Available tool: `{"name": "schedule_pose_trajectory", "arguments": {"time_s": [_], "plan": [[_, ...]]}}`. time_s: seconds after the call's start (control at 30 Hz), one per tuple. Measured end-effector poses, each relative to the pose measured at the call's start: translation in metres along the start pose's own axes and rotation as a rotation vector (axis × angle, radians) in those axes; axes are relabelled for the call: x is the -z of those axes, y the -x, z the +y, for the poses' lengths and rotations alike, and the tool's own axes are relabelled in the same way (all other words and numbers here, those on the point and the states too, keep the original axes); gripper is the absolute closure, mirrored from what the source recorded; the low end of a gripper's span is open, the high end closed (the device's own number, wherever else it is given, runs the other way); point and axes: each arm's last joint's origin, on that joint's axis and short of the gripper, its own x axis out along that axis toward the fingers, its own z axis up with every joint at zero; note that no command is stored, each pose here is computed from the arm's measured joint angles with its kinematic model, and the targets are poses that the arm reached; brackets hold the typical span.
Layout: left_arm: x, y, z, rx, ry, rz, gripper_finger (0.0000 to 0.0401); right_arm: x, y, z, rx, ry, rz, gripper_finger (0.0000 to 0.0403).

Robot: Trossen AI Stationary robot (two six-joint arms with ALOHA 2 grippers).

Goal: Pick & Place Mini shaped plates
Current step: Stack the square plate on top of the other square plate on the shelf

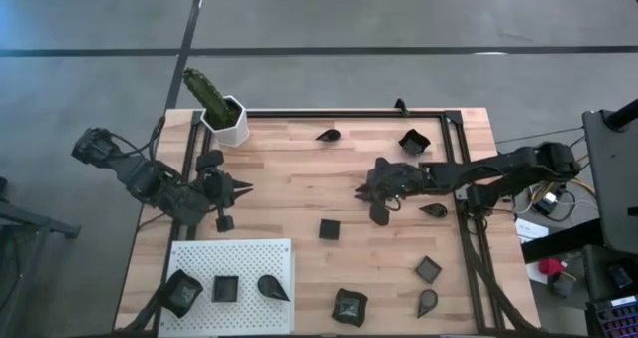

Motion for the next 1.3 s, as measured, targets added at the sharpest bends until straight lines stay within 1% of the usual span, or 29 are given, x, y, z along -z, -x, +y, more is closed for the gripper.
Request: {"name": "schedule_pose_trajectory", "arguments": {"time_s": [0.1, 0.23, 0.3, 0.4, 0.47, 0.67, 0.83, 1.03, 1.3], "plan": [[0.000, 0.000, 0.000, 0.000, -0.002, 0.000, 0.0373, 0.007, -0.017, 0.003, -0.010, 0.040, 0.008, 0.0310], [0.000, 0.000, 0.000, 0.001, -0.008, -0.001, 0.0373, 0.013, -0.041, 0.005, -0.013, 0.040, 0.048, 0.0307], [0.000, -0.001, -0.001, 0.001, -0.009, 0.000, 0.0374, 0.013, -0.052, 0.007, -0.061, 0.040, 0.039, 0.0310], [0.000, -0.001, -0.001, 0.001, -0.010, 0.000, 0.0373, 0.013, -0.067, 0.012, -0.184, 0.040, 0.021, 0.0316], [0.000, -0.002, -0.002, 0.001, -0.011, 0.002, 0.0371, 0.015, -0.077, 0.014, -0.209, 0.041, 0.040, 0.0319], [-0.001, -0.003, -0.004, 0.006, -0.020, 0.010, 0.0374, 0.024, -0.099, 0.013, -0.193, 0.043, 0.099, 0.0323], [-0.001, -0.004, -0.004, 0.007, -0.022, 0.012, 0.0371, 0.028, -0.108, 0.011, -0.184, 0.041, 0.125, 0.0316], [-0.001, -0.004, -0.004, 0.006, -0.022, 0.012, 0.0373, 0.032, -0.111, 0.009, -0.162, 0.039, 0.138, 0.0307], [-0.001, -0.004, -0.004, 0.007, -0.020, 0.010, 0.0374, 0.035, -0.113, 0.007, -0.153, 0.034, 0.153, 0.0314]]}}
